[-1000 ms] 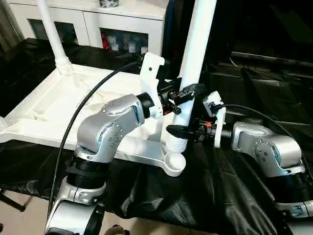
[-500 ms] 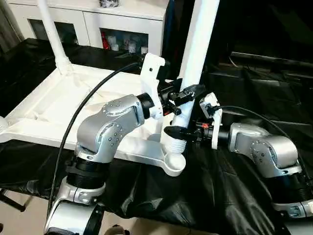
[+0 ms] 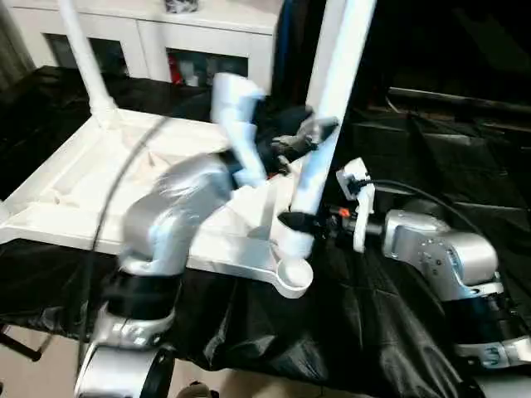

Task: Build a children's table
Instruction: Pick table leg

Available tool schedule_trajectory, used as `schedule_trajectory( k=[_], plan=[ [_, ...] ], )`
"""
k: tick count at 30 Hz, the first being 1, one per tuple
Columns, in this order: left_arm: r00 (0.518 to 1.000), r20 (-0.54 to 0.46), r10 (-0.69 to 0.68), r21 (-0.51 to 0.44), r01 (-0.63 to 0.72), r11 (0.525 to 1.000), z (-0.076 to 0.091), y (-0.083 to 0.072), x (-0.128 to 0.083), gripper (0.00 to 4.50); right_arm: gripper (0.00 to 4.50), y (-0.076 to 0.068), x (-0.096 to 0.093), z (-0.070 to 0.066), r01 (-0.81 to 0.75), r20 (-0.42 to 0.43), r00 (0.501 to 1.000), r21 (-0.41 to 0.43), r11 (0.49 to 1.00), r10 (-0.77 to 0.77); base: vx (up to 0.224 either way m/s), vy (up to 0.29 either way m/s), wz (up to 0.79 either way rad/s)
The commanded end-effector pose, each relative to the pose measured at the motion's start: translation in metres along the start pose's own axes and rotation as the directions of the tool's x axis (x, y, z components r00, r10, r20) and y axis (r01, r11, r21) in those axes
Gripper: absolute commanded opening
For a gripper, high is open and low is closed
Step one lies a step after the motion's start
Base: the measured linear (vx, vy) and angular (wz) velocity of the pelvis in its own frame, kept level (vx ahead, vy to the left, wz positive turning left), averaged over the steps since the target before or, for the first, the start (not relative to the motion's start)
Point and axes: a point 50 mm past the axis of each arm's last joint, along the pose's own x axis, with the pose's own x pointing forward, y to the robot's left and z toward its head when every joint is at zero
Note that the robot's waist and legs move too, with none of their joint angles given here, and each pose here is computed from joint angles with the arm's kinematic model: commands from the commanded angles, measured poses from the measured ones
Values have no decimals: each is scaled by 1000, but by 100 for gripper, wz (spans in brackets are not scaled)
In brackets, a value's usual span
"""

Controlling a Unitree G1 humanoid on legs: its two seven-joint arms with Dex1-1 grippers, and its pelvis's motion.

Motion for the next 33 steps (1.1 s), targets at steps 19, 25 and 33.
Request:
schedule_trajectory(
  k=[19, 25, 33],
  plan=[
    [621, -769, -155, 197, 460, 866, -92, 33, -82, 285, 193, -13, -11, -8, 164, 28, 986, -81, 983, -162, 0, 0, 0],
    [588, -790, -172, 163, 471, 867, -95, 41, -79, 231, 193, -12, -12, -10, 164, 15, 986, -90, 982, -164, 0, 0, 0],
    [590, -781, -208, 116, 463, 879, -98, 45, -78, 162, 193, -11, -13, -12, 156, 4, 988, -93, 983, -156, 0, 0, 0]
  ],
)
